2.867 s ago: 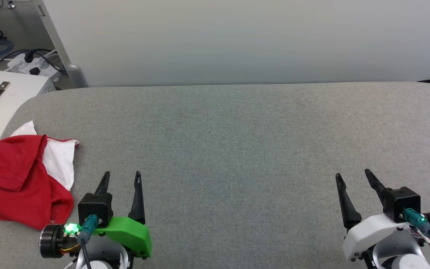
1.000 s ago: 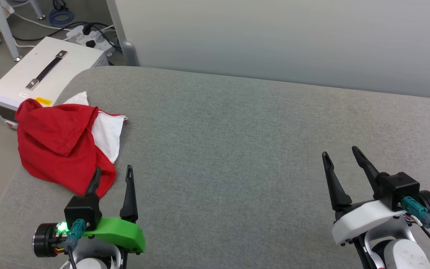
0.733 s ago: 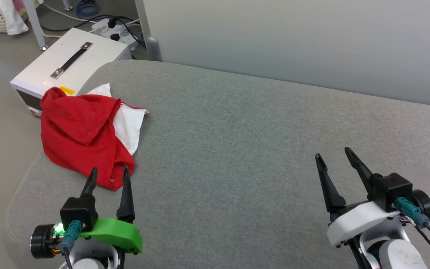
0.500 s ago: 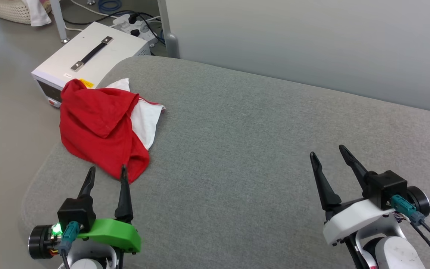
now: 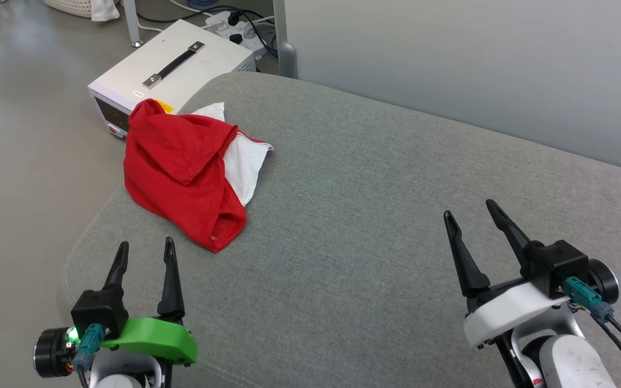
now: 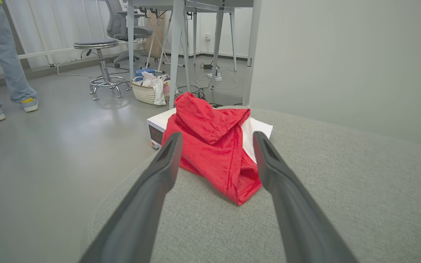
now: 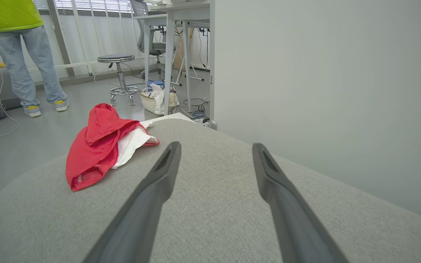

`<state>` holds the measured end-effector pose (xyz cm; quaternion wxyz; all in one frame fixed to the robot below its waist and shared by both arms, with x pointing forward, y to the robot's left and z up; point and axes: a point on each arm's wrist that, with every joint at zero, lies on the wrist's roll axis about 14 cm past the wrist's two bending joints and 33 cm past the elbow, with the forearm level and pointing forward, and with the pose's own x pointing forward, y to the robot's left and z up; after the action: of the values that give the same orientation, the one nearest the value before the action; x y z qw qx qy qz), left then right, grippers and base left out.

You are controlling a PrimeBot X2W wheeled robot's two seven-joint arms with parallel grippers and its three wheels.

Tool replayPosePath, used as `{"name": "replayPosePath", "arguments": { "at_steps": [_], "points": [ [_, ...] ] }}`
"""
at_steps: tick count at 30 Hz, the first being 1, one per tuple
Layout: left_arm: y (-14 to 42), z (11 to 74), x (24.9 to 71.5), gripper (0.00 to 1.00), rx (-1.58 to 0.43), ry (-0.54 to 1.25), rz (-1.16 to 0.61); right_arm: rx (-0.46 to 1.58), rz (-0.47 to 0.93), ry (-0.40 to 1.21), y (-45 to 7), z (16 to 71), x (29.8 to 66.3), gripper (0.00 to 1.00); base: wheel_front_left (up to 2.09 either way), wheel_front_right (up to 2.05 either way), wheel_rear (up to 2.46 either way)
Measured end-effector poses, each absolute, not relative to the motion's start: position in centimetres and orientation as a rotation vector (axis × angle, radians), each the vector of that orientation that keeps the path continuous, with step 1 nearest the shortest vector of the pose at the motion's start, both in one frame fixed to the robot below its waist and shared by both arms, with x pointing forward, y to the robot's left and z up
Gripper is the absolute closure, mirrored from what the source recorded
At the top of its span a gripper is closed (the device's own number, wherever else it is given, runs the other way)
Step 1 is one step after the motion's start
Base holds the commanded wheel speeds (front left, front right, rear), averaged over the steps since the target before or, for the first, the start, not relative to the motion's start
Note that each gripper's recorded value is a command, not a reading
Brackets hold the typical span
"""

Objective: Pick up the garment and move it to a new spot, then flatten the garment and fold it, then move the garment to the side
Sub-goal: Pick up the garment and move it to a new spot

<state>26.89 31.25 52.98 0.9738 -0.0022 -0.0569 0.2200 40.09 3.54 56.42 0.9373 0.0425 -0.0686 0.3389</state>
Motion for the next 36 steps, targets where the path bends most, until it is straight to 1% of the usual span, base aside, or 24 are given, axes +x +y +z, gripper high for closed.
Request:
{"name": "replayPosePath", "arguments": {
  "at_steps": [4, 12, 16, 20, 27, 31, 36],
  "points": [
    [31.9, 52.7, 26.4, 0.00, -0.007, -0.110, 0.465, 0.093, 0.723, -0.147, 4.5, 56.6, 40.1, 0.00, 0.00, 0.00, 0.00],
    [33.5, 53.8, 27.9, 0.00, 0.011, -0.141, 0.475, 0.098, 0.738, -0.155, 5.0, 56.8, 41.1, 0.00, 0.00, 0.00, 0.00],
    [34.6, 54.4, 29.8, 0.00, 0.036, -0.144, 0.457, 0.100, 0.737, -0.175, 4.8, 57.4, 42.1, 0.00, 0.00, 0.00, 0.00],
    [36.0, 55.1, 32.9, 0.00, 0.038, -0.125, 0.432, 0.095, 0.724, -0.176, 4.2, 57.3, 43.5, 0.00, 0.00, 0.00, 0.00],
    [40.0, 55.7, 39.1, 0.00, 0.047, 0.006, 0.426, 0.098, 0.696, -0.175, 3.0, 56.5, 46.1, 0.00, 0.00, 0.00, 0.00],
    [41.4, 53.6, 42.2, 0.00, -0.002, 0.174, 0.418, 0.111, 0.676, -0.160, 2.1, 55.4, 47.6, 0.00, 0.00, 0.00, 0.00],
    [41.0, 50.2, 45.3, 0.00, -0.065, 0.370, 0.369, 0.119, 0.645, -0.121, 1.0, 53.3, 49.0, 0.00, 0.00, 0.00, 0.00]
  ]
}}
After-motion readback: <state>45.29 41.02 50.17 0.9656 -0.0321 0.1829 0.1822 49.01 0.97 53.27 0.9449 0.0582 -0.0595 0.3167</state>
